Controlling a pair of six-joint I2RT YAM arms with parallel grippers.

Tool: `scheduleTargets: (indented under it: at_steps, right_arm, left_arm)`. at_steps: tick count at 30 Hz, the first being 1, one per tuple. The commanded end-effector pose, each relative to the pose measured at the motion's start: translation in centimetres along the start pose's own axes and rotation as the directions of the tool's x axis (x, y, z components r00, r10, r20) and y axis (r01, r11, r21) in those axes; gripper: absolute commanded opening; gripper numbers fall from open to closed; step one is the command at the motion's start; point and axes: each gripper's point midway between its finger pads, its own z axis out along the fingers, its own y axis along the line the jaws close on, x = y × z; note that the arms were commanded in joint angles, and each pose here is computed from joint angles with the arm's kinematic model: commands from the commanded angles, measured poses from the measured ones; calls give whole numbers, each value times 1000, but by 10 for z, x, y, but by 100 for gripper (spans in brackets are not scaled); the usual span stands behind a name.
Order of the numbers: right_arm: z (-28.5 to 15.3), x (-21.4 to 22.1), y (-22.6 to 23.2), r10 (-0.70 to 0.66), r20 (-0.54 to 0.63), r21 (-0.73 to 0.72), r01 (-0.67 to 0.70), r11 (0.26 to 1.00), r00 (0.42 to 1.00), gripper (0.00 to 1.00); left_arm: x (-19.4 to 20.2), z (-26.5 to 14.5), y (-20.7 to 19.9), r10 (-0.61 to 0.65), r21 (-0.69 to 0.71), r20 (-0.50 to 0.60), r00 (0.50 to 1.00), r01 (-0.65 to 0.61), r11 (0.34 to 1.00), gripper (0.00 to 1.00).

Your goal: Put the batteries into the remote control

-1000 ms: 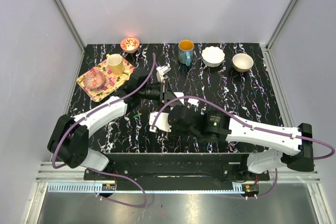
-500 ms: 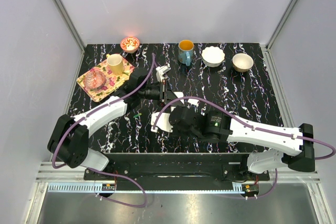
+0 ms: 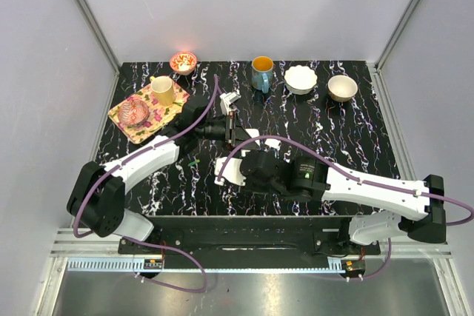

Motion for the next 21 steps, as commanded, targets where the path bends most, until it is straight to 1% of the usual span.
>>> scheduleTargets:
  at_steps: [1,6,12,21]
  right_arm:
    - [-15,-8,-16,25,48,65,-28,997,999,48]
    - [-18,-13,-19,33,68,75,-38,996,997,51]
    - [-18,-11,-22,41,60,93,-47,995,997,54]
    - [-24,-20,-32,83,116,115,-96,989,990,61]
  left_arm:
    - [6,-2,-16,42,55,-23,999,-41,998,0]
    - [7,-1,-13,39,52,-24,999,-38,998,0]
    - [8,0,-10,36,51,-25,999,-35,998,0]
    - [10,2,-7,31,48,-30,999,-29,998,0]
